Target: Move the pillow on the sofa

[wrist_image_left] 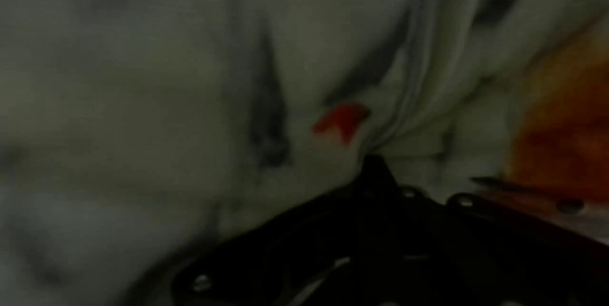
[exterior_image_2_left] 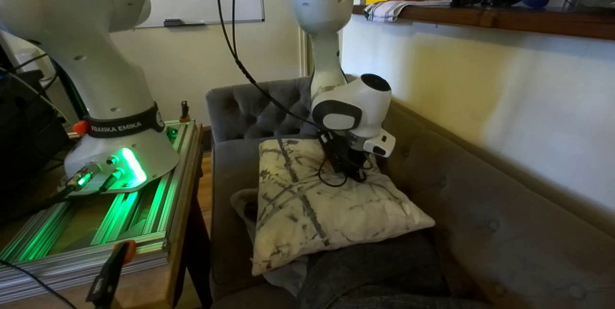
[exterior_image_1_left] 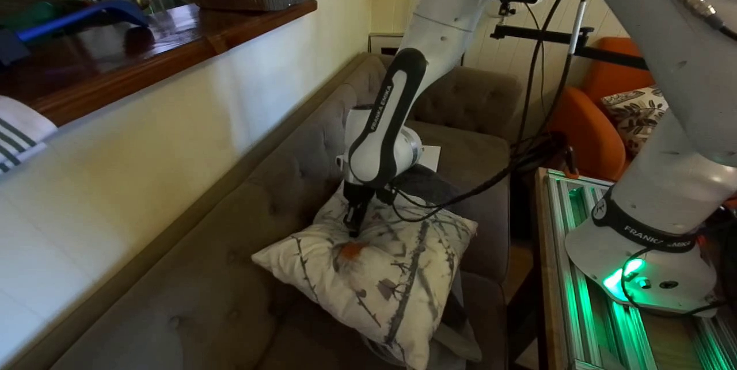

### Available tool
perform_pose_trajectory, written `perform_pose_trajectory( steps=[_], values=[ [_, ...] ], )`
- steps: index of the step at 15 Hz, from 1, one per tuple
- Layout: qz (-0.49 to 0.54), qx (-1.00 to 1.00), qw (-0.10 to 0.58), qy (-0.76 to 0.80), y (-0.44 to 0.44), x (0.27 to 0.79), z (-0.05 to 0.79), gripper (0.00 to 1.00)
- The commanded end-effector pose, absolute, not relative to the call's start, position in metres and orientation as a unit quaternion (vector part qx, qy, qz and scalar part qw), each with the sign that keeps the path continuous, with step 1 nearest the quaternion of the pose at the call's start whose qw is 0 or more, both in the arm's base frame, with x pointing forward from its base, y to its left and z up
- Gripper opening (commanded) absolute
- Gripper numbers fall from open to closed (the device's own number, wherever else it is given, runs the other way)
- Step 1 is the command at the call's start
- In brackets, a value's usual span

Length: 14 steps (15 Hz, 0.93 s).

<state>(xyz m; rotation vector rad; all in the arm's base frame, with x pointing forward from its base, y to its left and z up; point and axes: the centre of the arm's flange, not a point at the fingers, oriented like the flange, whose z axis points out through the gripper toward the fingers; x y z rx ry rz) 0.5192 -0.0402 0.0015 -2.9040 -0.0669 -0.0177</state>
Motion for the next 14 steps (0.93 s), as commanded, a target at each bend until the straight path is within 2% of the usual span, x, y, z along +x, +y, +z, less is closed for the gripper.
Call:
perform_pose_trajectory(
  steps=[1,8,9,10,14],
  values=[
    [-0.039,-0.996,0.083,0.016,-0.063,0.463,0.068,0.0],
    [-0.118,-0.991,0.062,0.029,-0.071,0.402,0.167,0.0],
    [-0.121,-0.99,0.068,0.026,-0.069,0.393,0.18,0.26],
    [-0.121,-0.99,0.067,0.025,-0.07,0.383,0.192,0.27],
    [-0.123,-0.991,0.051,0.013,-0.059,0.363,0.226,0.53]
  ],
)
